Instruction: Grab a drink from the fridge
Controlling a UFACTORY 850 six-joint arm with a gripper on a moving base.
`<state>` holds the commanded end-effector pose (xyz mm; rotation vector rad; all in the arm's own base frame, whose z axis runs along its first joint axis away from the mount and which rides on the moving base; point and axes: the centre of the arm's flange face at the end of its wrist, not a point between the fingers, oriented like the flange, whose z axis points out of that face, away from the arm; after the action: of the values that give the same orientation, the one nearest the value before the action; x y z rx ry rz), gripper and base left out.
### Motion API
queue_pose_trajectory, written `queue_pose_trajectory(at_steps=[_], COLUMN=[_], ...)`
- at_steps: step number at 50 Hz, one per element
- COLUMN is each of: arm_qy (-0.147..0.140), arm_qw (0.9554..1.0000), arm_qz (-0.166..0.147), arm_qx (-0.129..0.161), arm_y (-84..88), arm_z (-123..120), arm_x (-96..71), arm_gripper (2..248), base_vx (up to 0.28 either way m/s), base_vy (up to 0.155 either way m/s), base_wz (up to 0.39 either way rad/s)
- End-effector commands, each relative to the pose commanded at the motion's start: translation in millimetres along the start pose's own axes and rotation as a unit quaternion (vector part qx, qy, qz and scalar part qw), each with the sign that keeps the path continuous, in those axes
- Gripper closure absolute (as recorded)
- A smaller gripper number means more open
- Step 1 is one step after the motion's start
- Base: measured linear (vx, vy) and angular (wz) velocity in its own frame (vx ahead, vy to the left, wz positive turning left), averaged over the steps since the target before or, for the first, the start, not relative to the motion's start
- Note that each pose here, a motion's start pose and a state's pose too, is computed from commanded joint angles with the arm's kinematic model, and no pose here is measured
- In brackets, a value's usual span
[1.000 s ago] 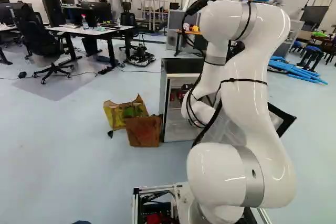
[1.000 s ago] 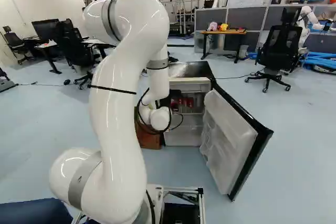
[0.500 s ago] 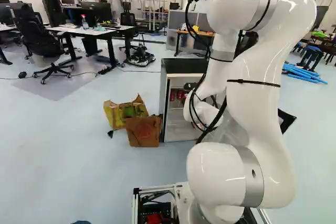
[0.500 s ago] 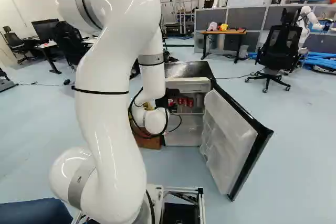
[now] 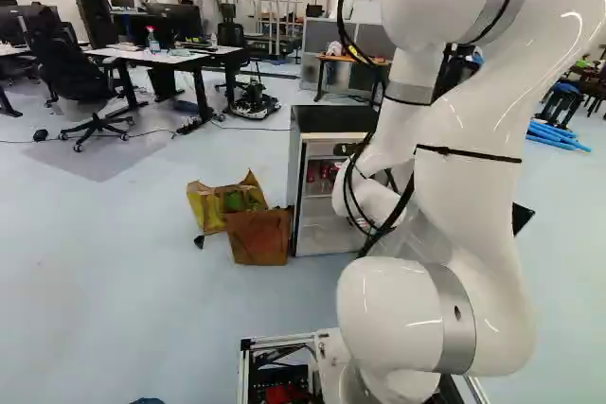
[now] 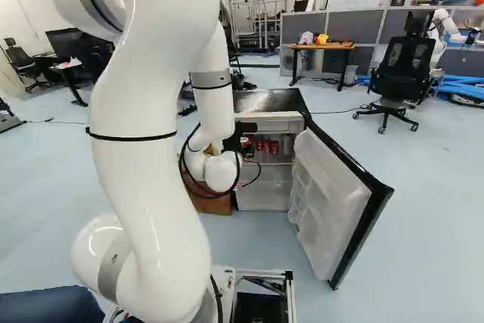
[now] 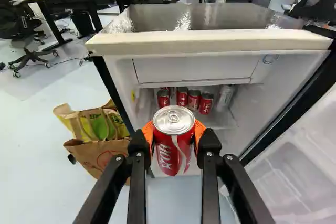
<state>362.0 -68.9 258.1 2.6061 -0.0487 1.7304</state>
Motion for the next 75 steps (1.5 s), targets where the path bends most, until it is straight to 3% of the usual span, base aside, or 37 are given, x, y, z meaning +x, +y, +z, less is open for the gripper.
queue_pose_trajectory(at_steps=[41,75], arm_qy=[0.045,0.055], arm_qw=[0.9989,0.9983], arm_qz=[-0.01,-0.019], arm_qx=[-0.003,-0.003], arm_y=[-1.6,-1.6], arm_z=[-20,-18], arm_x=[35.9,65.2], arm_gripper=[154,154], base_vx=[0.0,0.0], base_vy=[0.0,0.0], base_wz=[0.0,0.0])
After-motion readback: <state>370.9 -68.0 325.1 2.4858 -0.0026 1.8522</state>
